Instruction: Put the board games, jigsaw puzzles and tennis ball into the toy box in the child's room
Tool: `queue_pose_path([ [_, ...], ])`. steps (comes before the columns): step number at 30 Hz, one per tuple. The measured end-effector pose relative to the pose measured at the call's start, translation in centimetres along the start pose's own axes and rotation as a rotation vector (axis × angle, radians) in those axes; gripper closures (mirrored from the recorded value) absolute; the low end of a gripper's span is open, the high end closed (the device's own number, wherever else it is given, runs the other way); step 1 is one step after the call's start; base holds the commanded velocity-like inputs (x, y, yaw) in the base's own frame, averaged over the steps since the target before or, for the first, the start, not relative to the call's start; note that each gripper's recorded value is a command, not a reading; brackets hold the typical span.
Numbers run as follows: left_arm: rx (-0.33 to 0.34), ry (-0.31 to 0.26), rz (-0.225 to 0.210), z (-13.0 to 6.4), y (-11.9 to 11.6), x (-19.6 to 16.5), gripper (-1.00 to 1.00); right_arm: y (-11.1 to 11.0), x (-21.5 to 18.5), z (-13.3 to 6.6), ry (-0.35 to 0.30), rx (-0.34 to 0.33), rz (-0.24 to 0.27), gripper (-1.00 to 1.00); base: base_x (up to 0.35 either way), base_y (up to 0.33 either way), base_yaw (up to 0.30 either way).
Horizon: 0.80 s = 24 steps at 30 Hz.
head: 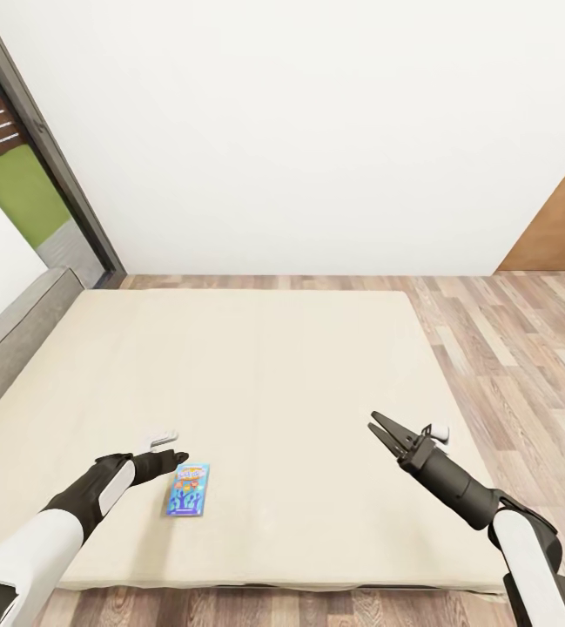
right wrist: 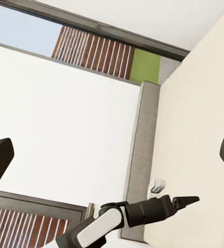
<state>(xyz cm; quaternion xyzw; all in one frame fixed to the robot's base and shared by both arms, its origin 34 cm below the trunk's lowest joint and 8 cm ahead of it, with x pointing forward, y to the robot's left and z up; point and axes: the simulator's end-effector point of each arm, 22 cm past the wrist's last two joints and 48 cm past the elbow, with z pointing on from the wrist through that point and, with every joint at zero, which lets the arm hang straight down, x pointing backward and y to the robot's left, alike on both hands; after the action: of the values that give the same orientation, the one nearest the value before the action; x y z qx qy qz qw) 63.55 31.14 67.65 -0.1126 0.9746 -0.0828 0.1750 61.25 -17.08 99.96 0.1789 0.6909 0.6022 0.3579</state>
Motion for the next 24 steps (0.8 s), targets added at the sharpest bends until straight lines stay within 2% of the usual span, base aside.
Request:
queue_pose_path([
  [8, 0.001, 0.0, 0.0, 0.0, 0.0, 0.0, -1.0, 0.0, 0.0, 0.0, 0.0, 0.002, 0.0, -1.0, 0.0, 0.0, 0.0],
  [13, 0.002, 0.0, 0.0, 0.0, -0.1, 0.0, -1.0, -0.8, 0.3, 0.1, 0.007, 0.037, 0.007, -1.0, 0.0, 0.0, 0.0],
  [16, 0.002, 0.0, 0.0, 0.0, -0.2, 0.0, -1.0, -2.1, 0.5, 0.3, 0.017, 0.097, 0.011, -1.0, 0.0, 0.0, 0.0],
  [20, 0.002, 0.001, 0.0, 0.0, -0.2, 0.0, -1.0, -4.9, 1.8, 0.3, 0.075, 0.234, 0.043, -1.0, 0.0, 0.0, 0.0],
  [24, 0.0, 0.0, 0.0, 0.0, 0.0, 0.0, -1.0, -6.2, 2.5, 0.0, 0.105, 0.298, 0.06, -1.0, 0.0, 0.0, 0.0],
])
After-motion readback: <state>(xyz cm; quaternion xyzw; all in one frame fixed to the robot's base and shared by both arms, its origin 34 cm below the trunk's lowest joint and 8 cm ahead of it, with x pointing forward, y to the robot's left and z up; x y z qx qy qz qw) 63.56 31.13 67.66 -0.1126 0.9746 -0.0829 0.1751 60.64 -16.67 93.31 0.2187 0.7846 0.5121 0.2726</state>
